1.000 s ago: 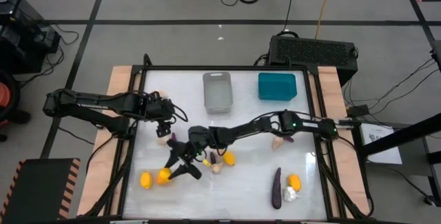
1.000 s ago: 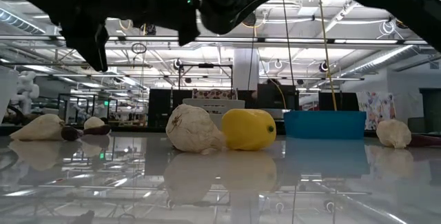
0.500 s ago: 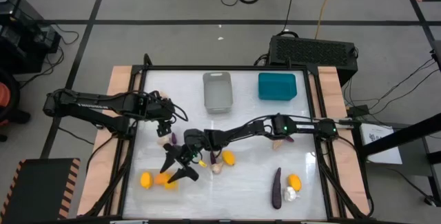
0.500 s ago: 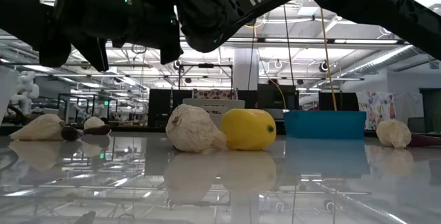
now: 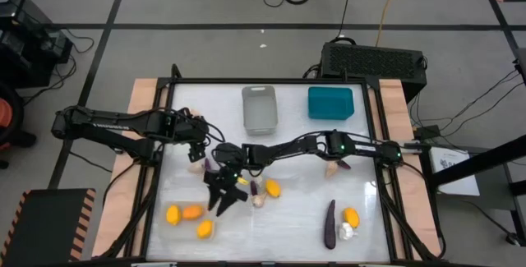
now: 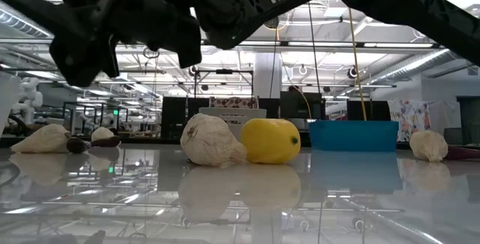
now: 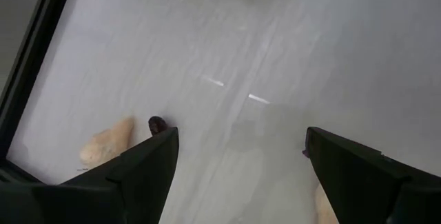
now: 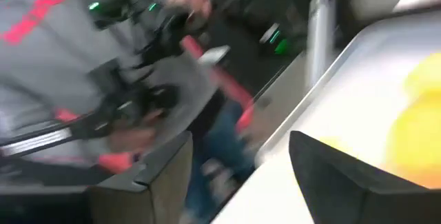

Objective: Sort produce into baskets
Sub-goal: Put the lemon into the transparent bin

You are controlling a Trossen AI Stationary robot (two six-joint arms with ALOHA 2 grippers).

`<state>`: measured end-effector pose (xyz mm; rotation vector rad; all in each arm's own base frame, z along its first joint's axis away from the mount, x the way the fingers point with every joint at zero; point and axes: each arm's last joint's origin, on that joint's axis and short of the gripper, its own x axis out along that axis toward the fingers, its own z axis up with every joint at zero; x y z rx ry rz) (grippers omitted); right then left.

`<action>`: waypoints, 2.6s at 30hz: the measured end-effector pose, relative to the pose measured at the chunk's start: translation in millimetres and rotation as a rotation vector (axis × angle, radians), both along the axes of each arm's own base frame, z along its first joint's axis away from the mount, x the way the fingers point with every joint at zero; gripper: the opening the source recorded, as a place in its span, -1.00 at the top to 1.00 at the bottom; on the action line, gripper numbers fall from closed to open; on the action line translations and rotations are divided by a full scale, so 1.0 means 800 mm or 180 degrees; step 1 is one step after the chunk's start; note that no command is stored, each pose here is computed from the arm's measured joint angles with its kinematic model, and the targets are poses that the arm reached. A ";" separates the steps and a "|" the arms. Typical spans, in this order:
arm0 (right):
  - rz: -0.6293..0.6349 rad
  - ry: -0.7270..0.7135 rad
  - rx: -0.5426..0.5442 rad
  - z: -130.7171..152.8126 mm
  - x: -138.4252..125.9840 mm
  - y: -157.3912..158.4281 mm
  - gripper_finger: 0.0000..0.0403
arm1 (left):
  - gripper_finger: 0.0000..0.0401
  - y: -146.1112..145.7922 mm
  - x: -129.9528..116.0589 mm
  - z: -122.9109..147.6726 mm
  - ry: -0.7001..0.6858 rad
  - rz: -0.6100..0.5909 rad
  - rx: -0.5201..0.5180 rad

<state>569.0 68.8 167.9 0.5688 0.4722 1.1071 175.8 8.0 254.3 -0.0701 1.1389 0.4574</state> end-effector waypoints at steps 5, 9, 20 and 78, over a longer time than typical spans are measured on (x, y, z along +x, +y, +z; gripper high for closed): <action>0.0282 0.0552 -0.0032 0.024 -0.018 -0.011 0.11 | -0.62 0.001 0.001 0.001 -0.0045 0.0040 0.0087; 0.0085 0.0770 -0.0456 0.060 -0.048 -0.025 0.26 | -0.62 0.002 0.005 0.003 -0.0143 0.0064 0.0144; -0.0979 0.2172 -0.2177 0.158 -0.162 -0.051 0.45 | -0.62 -0.002 0.036 0.020 -0.1051 -0.0202 -0.0040; -0.2705 0.1786 -0.2807 0.108 -0.454 0.073 0.79 | -0.62 -0.115 0.322 -0.102 0.0282 -0.2798 -0.0626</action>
